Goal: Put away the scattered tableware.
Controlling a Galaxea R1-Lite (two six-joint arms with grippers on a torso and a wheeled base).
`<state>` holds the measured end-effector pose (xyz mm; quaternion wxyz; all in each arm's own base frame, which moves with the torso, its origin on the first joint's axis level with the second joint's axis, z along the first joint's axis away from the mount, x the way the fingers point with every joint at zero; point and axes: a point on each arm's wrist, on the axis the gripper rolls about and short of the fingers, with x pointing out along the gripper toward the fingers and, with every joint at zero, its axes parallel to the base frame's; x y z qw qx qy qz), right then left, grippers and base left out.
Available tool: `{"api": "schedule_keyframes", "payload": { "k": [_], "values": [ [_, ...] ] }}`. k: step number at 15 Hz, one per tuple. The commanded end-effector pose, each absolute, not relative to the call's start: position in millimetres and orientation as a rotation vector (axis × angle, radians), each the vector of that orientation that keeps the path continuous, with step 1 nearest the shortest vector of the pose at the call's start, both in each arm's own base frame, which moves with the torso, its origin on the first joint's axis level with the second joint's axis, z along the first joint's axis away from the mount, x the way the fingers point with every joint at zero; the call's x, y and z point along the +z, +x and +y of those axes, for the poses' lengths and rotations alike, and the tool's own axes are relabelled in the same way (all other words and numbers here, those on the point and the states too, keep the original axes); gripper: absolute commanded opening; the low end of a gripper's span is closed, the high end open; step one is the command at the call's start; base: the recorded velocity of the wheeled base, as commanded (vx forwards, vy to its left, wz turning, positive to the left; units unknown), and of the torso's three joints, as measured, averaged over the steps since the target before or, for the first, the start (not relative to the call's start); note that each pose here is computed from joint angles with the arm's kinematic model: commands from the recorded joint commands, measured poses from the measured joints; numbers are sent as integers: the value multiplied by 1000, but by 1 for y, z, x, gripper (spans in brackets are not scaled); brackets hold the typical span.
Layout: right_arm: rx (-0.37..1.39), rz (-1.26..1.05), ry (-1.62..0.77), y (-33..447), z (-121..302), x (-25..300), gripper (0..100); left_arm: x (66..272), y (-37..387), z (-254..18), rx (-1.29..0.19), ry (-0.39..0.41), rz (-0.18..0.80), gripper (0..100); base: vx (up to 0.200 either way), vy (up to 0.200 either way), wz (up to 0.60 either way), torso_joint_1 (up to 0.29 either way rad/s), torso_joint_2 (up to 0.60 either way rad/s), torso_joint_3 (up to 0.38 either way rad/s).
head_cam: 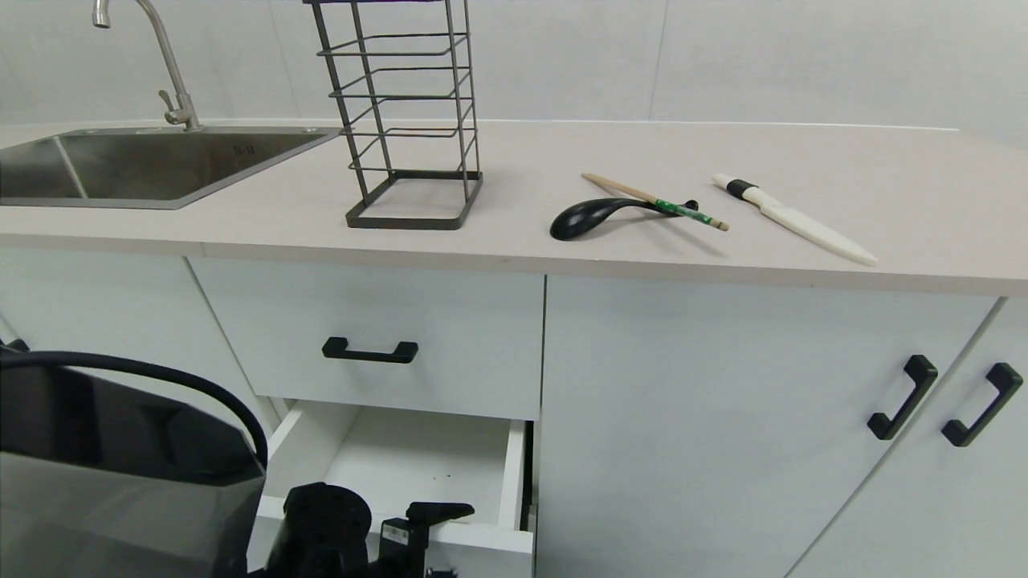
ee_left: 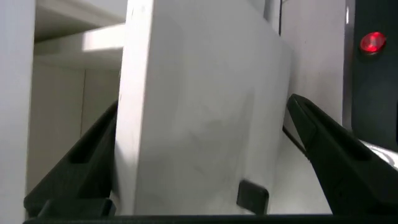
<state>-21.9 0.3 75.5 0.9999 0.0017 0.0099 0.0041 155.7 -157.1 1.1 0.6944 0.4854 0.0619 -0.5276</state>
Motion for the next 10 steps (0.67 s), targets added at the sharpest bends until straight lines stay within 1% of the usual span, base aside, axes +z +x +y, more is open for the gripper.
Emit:
{"api": "schedule_keyframes", "payload": {
  "k": [1,6,7,9,10],
  "values": [
    [8,21,3,-22,0,75,0,-5,142,-163,-1254,1100,152,100,0,0,0,0,0,0],
    [8,21,3,-22,0,75,0,-1,138,-164,-1266,1101,128,100,0,0,0,0,0,0],
    [9,21,3,-22,0,75,0,0,131,-164,-1290,1106,126,100,0,0,0,0,0,0],
    [9,21,3,-22,0,75,0,3,124,-168,-1318,1109,98,100,0,0,0,0,0,0],
    [9,21,3,-22,0,75,0,7,122,-169,-1320,1095,82,100,0,0,0,0,0,0]
  ]
}}
